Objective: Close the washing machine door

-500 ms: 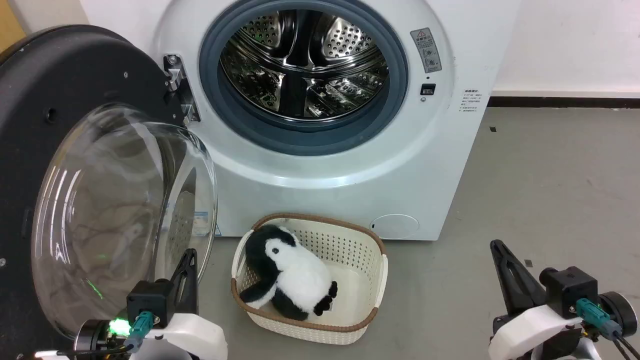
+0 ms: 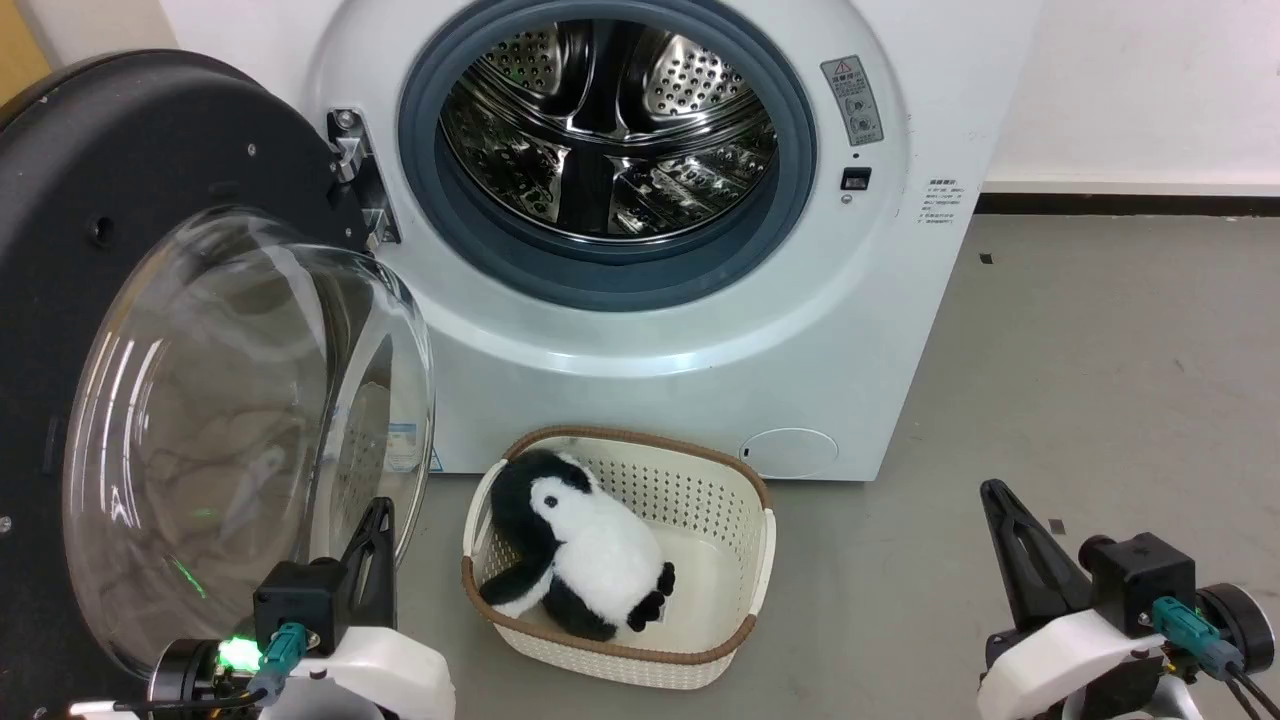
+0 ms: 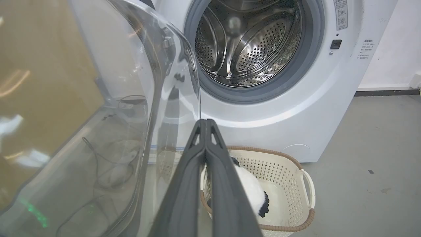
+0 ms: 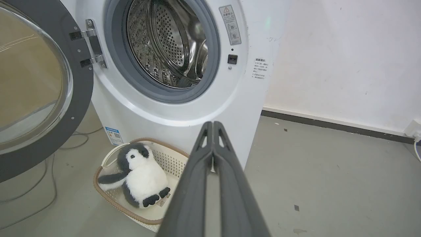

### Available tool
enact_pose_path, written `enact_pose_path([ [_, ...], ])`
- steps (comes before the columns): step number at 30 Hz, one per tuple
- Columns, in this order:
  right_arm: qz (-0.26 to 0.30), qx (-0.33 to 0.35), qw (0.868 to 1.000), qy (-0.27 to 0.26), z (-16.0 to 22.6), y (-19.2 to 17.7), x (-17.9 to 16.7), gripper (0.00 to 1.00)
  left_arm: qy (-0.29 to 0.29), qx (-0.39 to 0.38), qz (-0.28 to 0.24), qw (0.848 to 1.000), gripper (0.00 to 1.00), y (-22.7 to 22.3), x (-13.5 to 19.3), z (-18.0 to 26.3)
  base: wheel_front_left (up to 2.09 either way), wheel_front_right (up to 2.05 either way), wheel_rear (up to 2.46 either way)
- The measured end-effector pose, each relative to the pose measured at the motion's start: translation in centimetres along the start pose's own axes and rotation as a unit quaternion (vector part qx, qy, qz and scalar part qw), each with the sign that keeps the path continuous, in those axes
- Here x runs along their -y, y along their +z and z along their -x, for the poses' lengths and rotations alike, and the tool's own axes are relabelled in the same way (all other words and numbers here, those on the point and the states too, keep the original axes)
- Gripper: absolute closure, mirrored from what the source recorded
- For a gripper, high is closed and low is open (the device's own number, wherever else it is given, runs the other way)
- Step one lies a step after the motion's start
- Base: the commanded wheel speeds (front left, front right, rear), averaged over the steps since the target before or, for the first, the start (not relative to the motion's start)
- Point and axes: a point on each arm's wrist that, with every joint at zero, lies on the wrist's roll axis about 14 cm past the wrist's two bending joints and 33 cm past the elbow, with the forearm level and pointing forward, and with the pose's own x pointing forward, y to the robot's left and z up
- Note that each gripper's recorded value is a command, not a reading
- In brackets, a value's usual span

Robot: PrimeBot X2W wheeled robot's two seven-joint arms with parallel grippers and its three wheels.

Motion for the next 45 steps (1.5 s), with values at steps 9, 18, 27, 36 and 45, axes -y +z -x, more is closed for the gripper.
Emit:
enact_pose_path([
  [9, 0.0, 0.0, 1.0, 0.0, 0.0, 0.0, 0.0, 0.0, 0.0, 0.0, 0.0, 1.0, 0.0, 0.0, 0.0, 0.0, 0.0, 0.0, 0.0],
  [18, -0.007, 0.005, 1.0, -0.006, 0.0, 0.1, 0.4, 0.0, 0.009, 0.005, 0.0, 1.0, 0.2, 0.1, 0.0, 0.0, 0.0, 0.0, 0.0],
  [27, -0.015, 0.016, 1.0, -0.01, -0.2, 0.4, 0.7, 0.0, 0.019, 0.021, -0.001, 1.0, 1.0, 0.8, -0.2, 0.1, 0.0, 0.0, 0.0],
  [36, -0.024, 0.026, 0.999, -0.003, -0.7, 0.6, 0.3, 0.0, 0.037, 0.063, 0.0, 0.997, 1.0, 3.1, -1.3, 0.1, 0.0, 0.0, 0.0],
  [45, -0.033, 0.035, 0.999, 0.01, -1.5, 0.8, -0.5, 0.0, 0.061, 0.121, -0.003, 0.991, 1.0, 6.7, -3.2, 0.5, 0.0, 0.0, 0.0],
])
